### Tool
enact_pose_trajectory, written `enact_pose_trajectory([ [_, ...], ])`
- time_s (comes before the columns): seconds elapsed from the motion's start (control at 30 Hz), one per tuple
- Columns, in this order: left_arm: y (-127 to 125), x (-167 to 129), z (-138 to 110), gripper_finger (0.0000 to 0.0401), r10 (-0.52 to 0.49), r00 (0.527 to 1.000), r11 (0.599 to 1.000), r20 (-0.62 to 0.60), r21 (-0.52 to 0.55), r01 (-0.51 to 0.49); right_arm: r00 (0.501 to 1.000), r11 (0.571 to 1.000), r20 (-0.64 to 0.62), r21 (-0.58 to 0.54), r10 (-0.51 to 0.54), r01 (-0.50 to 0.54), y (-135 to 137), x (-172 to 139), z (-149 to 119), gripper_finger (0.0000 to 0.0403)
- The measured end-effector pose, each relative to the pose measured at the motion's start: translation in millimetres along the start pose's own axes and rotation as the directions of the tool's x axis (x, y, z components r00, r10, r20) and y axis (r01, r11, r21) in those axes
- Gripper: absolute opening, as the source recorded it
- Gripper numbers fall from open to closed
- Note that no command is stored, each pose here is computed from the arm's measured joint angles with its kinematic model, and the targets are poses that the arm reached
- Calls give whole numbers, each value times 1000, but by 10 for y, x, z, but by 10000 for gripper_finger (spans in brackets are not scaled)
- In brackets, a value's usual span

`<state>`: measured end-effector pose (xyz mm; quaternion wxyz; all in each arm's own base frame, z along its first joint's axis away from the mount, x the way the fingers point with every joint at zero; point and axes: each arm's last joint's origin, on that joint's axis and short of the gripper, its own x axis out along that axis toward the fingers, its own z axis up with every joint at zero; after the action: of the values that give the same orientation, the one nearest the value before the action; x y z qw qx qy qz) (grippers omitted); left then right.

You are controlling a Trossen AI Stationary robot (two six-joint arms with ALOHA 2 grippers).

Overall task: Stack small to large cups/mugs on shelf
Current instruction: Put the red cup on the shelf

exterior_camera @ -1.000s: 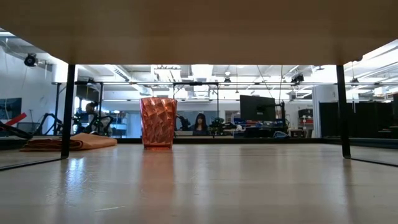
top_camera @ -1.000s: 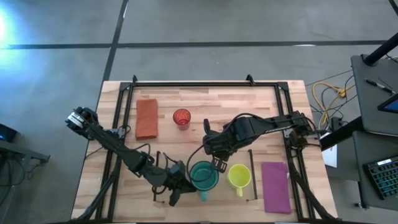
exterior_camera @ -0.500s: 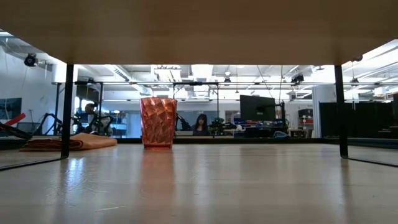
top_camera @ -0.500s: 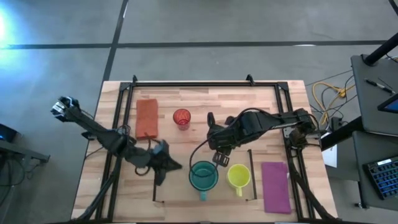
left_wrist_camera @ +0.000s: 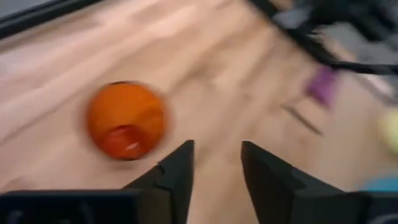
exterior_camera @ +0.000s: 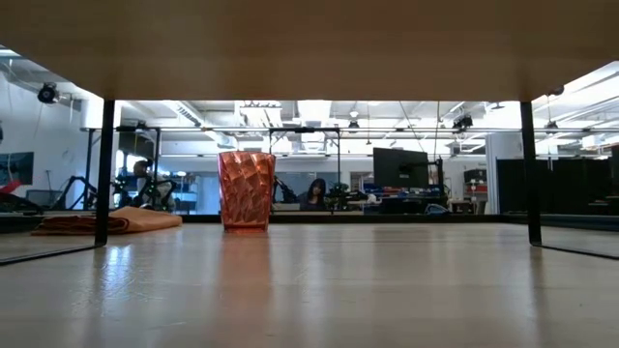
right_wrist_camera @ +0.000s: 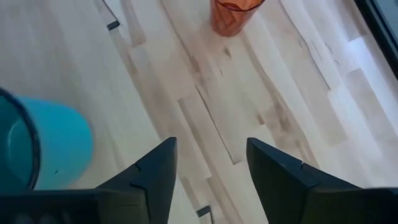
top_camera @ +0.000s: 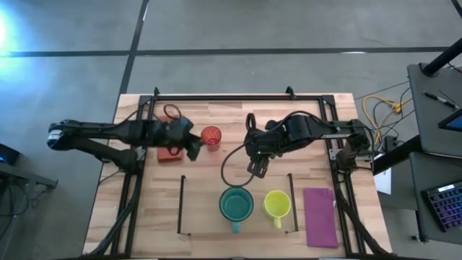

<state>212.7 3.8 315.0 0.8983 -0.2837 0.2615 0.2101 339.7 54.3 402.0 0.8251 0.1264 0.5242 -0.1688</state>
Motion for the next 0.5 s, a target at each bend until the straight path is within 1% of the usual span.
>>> enact_pose_trajectory([
  [0.1, 213, 34, 78, 149, 105, 994, 993, -22, -44, -106, 1000, 1000, 0, 22, -6, 6, -50, 11, 29, 192],
  [0.17, 344, 85, 117, 163, 149, 987, 986, -64, -71, -153, 1000, 999, 0, 39, -12, 12, -85, 20, 50, 194],
  [0.23, 460, 171, 151, 172, 170, 979, 979, -115, -92, -181, 1000, 998, 0, 54, -18, 18, -132, 30, 76, 194],
  [0.33, 598, 335, 176, 176, 162, 964, 973, -213, -128, -192, 1000, 996, 0, 79, -29, 29, -210, 46, 117, 194],
  [0.4, 652, 431, 200, 176, 170, 951, 973, -257, -108, -203, 999, 995, -1, 96, -37, 36, -261, 57, 142, 194],
  [0.5, 671, 544, 279, 176, 184, 945, 975, -271, -72, -211, 999, 992, -4, 118, -45, 46, -315, 67, 165, 194],
])
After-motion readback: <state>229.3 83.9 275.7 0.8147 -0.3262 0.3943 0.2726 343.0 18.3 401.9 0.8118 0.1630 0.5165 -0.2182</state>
